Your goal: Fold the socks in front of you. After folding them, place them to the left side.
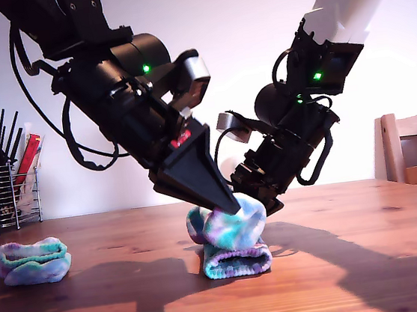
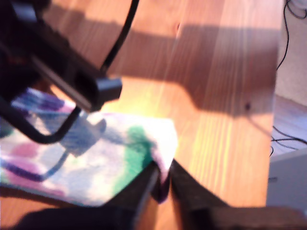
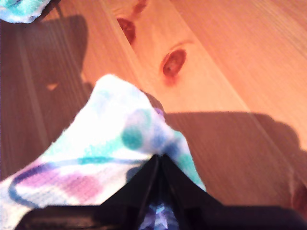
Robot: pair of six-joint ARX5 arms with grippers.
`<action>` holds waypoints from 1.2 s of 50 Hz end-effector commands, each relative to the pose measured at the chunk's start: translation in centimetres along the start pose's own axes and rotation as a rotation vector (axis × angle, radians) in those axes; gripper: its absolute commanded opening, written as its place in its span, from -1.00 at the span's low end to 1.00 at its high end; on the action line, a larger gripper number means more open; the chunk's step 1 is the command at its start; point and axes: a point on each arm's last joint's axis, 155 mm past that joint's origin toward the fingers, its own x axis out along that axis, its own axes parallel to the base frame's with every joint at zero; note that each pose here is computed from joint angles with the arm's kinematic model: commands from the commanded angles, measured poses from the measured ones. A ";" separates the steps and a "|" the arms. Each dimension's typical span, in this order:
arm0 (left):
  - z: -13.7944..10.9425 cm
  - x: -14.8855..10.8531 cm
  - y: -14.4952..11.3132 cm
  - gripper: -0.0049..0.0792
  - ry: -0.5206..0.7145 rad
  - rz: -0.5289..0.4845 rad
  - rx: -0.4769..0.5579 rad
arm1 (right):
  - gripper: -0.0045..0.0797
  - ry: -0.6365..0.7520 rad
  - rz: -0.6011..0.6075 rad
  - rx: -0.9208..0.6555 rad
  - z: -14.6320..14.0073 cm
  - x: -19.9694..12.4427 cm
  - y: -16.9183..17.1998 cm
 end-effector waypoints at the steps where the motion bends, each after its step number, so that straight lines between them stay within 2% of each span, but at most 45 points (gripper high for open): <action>1: 0.3 0.0 -0.4 0.02 -0.007 -0.011 0.004 | -0.92 0.062 -0.013 0.043 -2.8 0.9 -0.9; 12: -0.5 -0.3 0.7 0.01 0.032 0.051 -0.014 | -0.92 0.063 -0.012 0.043 -2.8 0.9 -0.9; 19: -0.6 -1.5 1.7 -0.20 0.036 0.107 -0.022 | -0.92 0.064 -0.012 0.043 -2.8 0.9 -0.9; 30: -0.8 -3.1 3.2 -0.77 0.029 0.169 -0.079 | -0.92 0.060 -0.023 0.040 -2.7 0.9 -1.2; 43: -0.1 -3.1 2.8 -0.83 -0.003 0.137 -0.070 | -0.92 0.063 -0.021 0.042 -2.8 0.9 -1.1; 47: 0.7 -3.1 3.2 -0.92 -0.033 0.146 -0.051 | -0.92 0.068 -0.018 0.046 -2.9 0.9 -1.0; 52: 1.4 -2.9 3.4 -0.93 -0.064 0.148 -0.033 | -0.92 0.073 -0.015 0.050 -3.0 0.9 -0.9; 60: 0.7 -1.2 4.5 -0.93 -0.048 0.142 -0.043 | -0.92 0.081 -0.010 0.056 -3.2 0.9 -0.8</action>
